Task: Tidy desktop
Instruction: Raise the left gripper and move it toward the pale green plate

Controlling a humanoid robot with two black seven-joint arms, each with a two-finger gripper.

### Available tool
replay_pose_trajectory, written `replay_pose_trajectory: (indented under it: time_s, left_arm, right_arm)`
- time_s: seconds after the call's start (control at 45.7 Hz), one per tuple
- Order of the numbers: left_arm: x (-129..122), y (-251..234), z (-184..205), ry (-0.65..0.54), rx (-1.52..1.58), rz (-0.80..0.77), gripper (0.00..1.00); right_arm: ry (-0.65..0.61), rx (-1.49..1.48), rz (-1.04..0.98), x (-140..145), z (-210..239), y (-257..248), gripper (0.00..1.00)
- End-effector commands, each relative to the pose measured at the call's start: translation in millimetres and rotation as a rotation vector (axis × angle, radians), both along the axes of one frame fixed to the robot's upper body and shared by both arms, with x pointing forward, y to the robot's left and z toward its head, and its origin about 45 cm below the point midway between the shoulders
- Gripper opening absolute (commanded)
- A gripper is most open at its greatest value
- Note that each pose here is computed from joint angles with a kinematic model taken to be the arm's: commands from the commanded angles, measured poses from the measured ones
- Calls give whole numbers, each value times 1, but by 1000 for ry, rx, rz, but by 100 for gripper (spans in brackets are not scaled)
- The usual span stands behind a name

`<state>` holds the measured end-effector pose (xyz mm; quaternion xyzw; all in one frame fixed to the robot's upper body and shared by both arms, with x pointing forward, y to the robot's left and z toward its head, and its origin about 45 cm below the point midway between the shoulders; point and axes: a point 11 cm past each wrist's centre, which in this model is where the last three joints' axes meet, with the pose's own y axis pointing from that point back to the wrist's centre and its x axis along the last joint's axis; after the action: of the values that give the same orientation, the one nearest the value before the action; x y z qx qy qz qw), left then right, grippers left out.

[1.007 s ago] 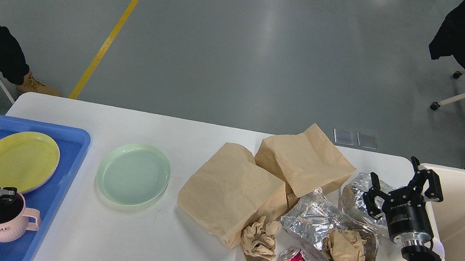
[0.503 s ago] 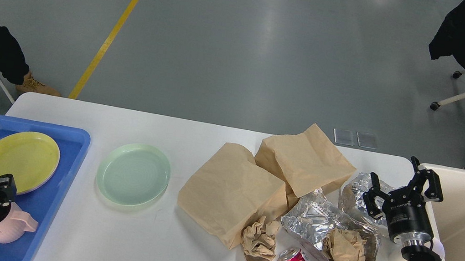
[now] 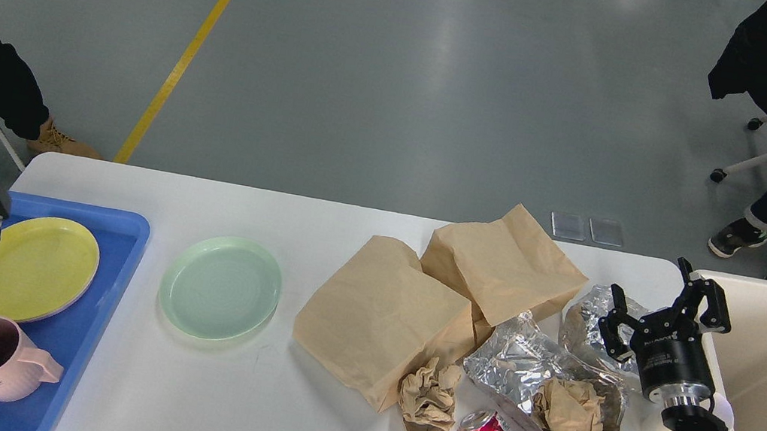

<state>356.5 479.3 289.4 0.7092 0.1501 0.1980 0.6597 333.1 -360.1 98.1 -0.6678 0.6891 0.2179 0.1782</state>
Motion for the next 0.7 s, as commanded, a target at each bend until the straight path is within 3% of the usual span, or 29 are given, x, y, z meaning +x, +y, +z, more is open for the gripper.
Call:
replay_pose_trajectory:
  time_s: [0.0, 0.197, 0.328, 0.46, 0.569, 0.678]
  left_arm:
    - [22, -17, 40, -96, -12, -38, 83]
    - [57, -72, 92, -204, -20, -143, 83]
    - [61, -101, 117, -230, -19, -210, 83]
    - [52, -131, 101, -150, -46, -273, 82]
    - [26, -146, 77, -30, -76, -306, 82]
    - [17, -150, 69, -58, -51, -312, 82]
  right_arm:
    - [0, 0, 0, 0, 0, 0, 100]
    - [-2, 0, 0, 1, 1, 0, 100]
    - [0, 0, 0, 0, 0, 0, 100]
    - [0, 0, 0, 0, 0, 0, 100]
    - [0, 0, 0, 0, 0, 0, 100]
    - [0, 0, 0, 0, 0, 0, 100]
